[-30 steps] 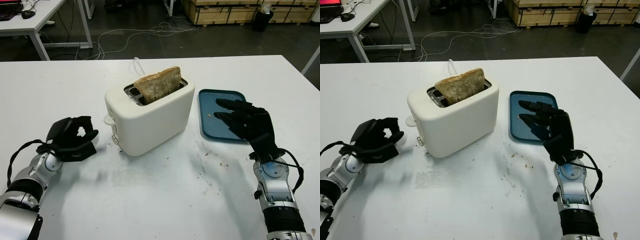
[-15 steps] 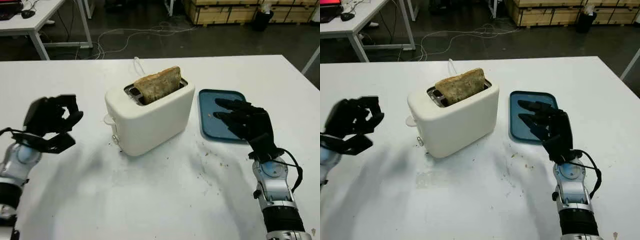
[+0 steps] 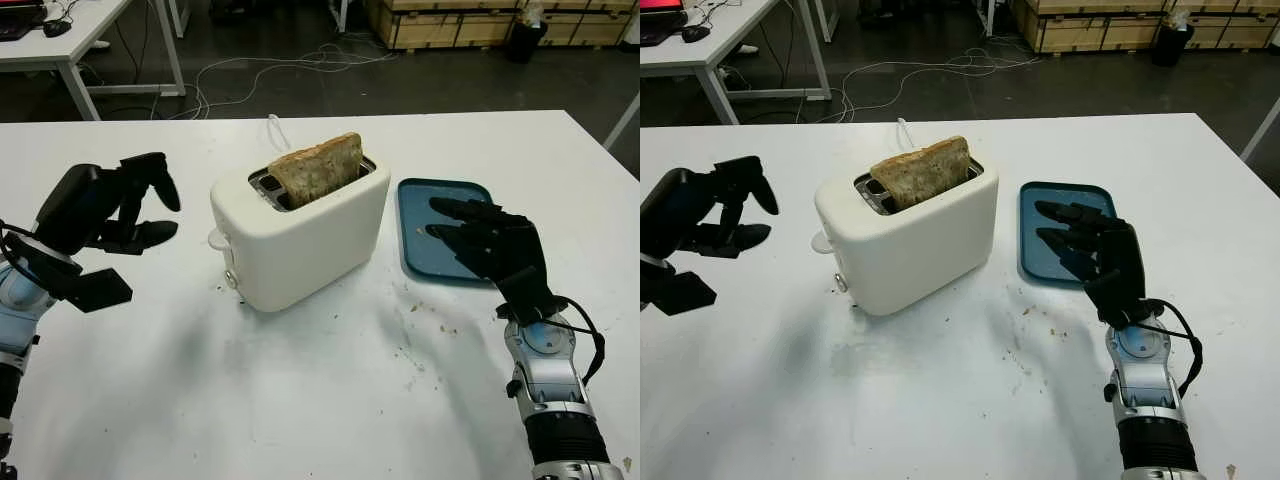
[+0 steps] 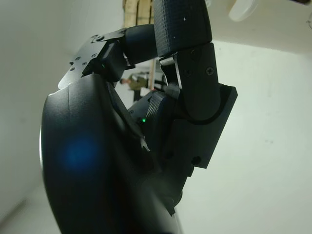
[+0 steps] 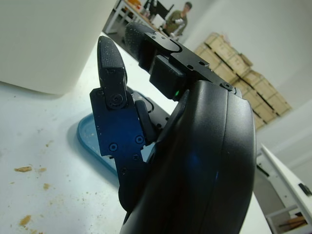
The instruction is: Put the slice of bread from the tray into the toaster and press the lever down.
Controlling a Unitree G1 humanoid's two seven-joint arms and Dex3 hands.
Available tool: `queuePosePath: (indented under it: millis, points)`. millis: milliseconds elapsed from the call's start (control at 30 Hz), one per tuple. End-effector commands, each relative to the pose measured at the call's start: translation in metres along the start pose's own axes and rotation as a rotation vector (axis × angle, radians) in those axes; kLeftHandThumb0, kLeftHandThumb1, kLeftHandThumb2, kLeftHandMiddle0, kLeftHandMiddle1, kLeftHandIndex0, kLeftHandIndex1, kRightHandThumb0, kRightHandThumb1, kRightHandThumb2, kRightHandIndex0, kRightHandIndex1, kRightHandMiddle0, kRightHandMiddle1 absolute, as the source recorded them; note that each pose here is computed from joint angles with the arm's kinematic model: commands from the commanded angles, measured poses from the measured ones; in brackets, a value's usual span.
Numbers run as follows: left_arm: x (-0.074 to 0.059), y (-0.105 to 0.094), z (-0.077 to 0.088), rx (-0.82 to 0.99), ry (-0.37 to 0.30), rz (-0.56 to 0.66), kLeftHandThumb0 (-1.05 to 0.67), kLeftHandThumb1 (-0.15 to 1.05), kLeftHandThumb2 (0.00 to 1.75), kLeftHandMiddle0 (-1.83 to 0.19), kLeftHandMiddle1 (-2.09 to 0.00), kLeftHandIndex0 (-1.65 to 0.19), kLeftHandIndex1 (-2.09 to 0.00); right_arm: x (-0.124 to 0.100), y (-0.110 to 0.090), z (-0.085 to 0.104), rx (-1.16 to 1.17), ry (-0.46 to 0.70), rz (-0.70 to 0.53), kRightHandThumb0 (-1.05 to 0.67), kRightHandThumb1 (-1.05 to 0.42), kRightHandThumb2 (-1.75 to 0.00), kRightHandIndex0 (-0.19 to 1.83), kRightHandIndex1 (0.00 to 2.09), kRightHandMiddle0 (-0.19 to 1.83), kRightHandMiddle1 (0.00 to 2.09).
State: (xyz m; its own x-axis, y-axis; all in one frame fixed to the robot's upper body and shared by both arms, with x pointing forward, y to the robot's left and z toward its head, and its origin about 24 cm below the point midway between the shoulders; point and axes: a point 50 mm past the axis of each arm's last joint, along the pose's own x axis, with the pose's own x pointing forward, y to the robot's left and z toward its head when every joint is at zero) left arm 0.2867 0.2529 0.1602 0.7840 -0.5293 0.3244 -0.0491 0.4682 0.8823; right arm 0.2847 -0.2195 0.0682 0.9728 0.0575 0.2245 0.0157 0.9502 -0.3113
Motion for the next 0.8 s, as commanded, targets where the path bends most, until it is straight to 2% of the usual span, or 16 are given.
queuePosePath:
  millis: [0, 100, 233, 267, 367, 767]
  points:
    - [0.007, 0.005, 0.006, 0.072, -0.051, -0.046, -1.05, 0.92, 0.66, -1.11, -1.75, -0.09, -1.58, 0.003, 0.001, 0.002, 0.011, -0.006, 0.0, -0.45, -0.92, -0.14, 1.12, 0.02, 0.98, 0.0]
    - [0.009, 0.004, 0.01, 0.135, -0.076, -0.107, -1.05, 0.92, 0.76, -1.22, -1.75, -0.01, -1.67, 0.003, 0.0, 0.001, -0.004, -0.006, 0.0, -0.46, -0.92, -0.14, 1.12, 0.02, 0.98, 0.0]
    - [0.011, -0.002, 0.015, 0.2, -0.121, -0.173, -1.05, 0.92, 0.77, -1.31, -1.75, 0.0, -1.66, 0.002, 0.0, 0.001, 0.005, -0.007, -0.003, -0.47, -0.92, -0.14, 1.12, 0.02, 0.98, 0.0]
    - [0.011, -0.003, 0.015, 0.217, -0.129, -0.188, -1.05, 0.92, 0.8, -1.41, -1.75, 0.0, -1.63, 0.002, 0.0, 0.001, 0.006, -0.007, -0.004, -0.46, -0.92, -0.14, 1.12, 0.02, 0.98, 0.0]
    - [0.011, -0.008, 0.016, 0.243, -0.134, -0.223, -1.05, 0.92, 0.85, -1.55, -1.75, 0.0, -1.62, 0.003, 0.0, 0.001, -0.002, -0.003, -0.006, -0.46, -0.92, -0.15, 1.12, 0.02, 0.98, 0.0]
    - [0.008, -0.025, 0.016, 0.192, -0.154, -0.244, -1.05, 0.92, 0.84, -1.57, -1.75, 0.0, -1.62, 0.003, 0.0, 0.001, 0.0, 0.001, -0.008, -0.46, -0.92, -0.14, 1.12, 0.02, 0.98, 0.0]
